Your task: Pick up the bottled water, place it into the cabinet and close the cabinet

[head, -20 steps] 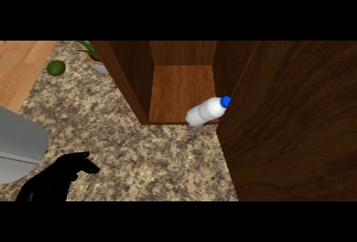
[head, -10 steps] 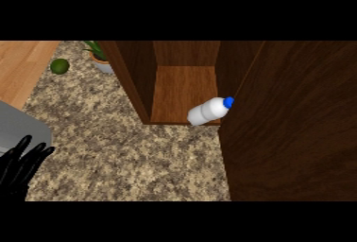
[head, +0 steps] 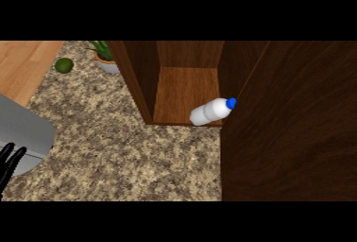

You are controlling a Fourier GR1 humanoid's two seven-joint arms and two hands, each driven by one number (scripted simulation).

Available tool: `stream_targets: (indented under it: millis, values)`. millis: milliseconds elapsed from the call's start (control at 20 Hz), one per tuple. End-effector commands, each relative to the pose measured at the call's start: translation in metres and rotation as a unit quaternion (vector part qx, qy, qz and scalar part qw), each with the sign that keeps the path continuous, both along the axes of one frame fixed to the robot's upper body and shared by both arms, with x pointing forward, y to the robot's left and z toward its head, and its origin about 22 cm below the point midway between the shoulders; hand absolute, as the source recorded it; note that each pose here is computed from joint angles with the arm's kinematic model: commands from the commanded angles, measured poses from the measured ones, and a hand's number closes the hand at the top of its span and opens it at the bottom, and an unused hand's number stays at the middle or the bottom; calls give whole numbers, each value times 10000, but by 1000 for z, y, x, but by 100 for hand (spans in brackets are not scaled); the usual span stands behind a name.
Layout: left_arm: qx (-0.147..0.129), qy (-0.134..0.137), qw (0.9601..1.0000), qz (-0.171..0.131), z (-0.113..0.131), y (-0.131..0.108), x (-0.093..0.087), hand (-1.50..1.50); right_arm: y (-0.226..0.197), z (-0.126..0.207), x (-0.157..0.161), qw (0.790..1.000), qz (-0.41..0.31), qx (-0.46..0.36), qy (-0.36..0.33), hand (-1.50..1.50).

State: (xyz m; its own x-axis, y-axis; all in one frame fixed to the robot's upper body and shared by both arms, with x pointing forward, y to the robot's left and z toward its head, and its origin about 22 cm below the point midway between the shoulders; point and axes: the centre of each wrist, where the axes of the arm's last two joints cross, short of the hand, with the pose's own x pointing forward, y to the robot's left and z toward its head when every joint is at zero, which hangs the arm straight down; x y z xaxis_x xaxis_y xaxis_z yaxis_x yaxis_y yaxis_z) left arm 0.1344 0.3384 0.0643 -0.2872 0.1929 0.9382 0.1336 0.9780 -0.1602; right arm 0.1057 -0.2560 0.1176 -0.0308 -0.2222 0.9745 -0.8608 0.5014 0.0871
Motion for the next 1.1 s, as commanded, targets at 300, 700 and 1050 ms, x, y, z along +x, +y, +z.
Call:
stream_targets:
  millis: [300,700,1050]
  values:
    - [40,47,10000,22,10,28,-13,-150,42,50,-5,9934,208,-559,-978,150]
    - [122,94,9999,-42,19,47,-18,-150,77,47,12,9967,179,-355,-705,150]
    - [174,49,9997,-149,26,59,-21,-150,111,54,33,9976,226,-125,-644,150]
